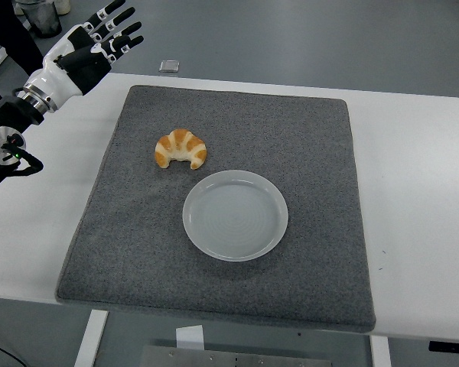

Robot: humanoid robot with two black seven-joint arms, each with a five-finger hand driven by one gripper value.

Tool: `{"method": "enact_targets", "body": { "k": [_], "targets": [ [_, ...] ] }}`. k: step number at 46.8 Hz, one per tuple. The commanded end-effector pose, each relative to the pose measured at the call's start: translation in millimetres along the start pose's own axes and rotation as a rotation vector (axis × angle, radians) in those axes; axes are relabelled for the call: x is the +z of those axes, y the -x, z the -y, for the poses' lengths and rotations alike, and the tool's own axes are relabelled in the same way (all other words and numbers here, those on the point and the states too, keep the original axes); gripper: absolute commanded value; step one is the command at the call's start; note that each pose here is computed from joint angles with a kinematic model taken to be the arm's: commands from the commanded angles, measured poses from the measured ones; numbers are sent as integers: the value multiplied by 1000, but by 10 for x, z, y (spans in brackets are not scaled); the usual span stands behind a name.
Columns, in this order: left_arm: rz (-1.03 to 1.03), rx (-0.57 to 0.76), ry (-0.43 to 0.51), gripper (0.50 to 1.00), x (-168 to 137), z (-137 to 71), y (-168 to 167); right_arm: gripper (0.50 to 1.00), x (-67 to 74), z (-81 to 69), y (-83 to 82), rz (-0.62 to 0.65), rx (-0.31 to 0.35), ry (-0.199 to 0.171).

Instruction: Place the bread on the plate

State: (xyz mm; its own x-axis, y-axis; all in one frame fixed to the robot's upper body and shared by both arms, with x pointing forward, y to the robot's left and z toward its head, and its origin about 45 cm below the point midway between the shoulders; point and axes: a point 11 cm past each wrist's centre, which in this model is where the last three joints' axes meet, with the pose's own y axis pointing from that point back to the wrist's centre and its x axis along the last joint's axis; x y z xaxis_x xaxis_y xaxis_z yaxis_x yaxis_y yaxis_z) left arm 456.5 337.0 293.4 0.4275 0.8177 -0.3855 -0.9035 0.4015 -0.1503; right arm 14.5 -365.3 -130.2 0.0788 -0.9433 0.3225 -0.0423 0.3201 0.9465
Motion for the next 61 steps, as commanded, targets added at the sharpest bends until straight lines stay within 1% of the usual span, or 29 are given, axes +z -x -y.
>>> {"method": "enact_targets", "body": {
  "k": [1,11,19,24,31,37,43,50,56,61],
  "targets": [
    [2,-1,-3,992,-4,0,0,952,0,0,0,0,0,0],
    [8,-8,-8,992,0,-4,10,952,0,0,0,0,0,0],
    [22,-16,-4,990,106,-1,44,952,0,0,0,0,0,0],
    [72,-31,20,988,403,26,91,952,0,0,0,0,0,0],
    [182,-5,44,986,852,95,141,952,0,0,0,0,0,0],
    [305,10,19,984,1153,233,243,952,0,0,0,0,0,0],
    [443,6,-21,984,1319,301,324,952,0,0,0,0,0,0],
    [677,-28,-91,984,1322,369,428,952,0,0,2,0,-2,0],
    [855,-113,-151,981,1195,374,580,952,0,0,2,0,-2,0],
    [944,-174,-185,981,1067,345,681,952,0,0,0,0,0,0]
  ]
}}
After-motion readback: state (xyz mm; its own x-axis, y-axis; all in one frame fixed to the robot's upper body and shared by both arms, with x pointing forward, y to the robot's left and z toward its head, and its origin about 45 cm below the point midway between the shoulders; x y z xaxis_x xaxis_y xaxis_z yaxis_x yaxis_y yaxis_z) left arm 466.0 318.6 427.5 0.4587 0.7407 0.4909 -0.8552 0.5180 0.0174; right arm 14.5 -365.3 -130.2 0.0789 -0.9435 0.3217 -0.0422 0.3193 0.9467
